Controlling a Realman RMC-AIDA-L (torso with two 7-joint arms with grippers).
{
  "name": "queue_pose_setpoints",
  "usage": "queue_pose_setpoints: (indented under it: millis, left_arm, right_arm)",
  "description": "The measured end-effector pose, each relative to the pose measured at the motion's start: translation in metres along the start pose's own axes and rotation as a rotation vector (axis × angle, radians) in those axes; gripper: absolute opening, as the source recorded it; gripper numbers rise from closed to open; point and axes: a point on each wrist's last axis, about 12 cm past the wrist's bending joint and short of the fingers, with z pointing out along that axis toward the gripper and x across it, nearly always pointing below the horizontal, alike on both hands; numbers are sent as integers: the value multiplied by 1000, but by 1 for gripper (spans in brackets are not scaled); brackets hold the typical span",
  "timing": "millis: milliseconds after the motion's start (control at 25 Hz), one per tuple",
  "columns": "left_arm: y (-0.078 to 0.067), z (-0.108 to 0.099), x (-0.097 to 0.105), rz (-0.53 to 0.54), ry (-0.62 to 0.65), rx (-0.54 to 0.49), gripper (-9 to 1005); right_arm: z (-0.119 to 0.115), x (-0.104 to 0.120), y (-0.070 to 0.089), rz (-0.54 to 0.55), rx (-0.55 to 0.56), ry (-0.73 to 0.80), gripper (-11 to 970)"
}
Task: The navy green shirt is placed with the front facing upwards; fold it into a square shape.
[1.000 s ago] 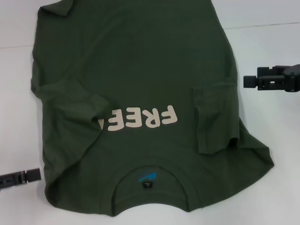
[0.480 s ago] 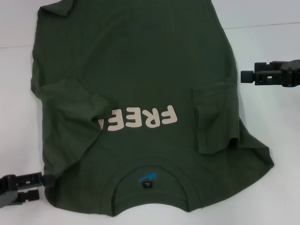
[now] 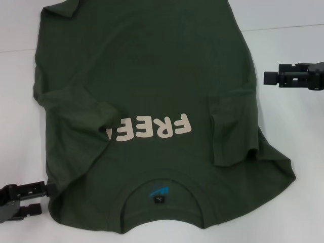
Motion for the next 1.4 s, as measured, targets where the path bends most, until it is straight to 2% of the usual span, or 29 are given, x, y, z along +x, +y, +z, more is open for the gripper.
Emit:
queue_pose_setpoints:
  millis: [1400]
  left_arm:
    - [-2, 21, -5, -25, 45, 6, 932]
  right_arm:
    - [-2, 2, -2, 13, 3, 2, 945]
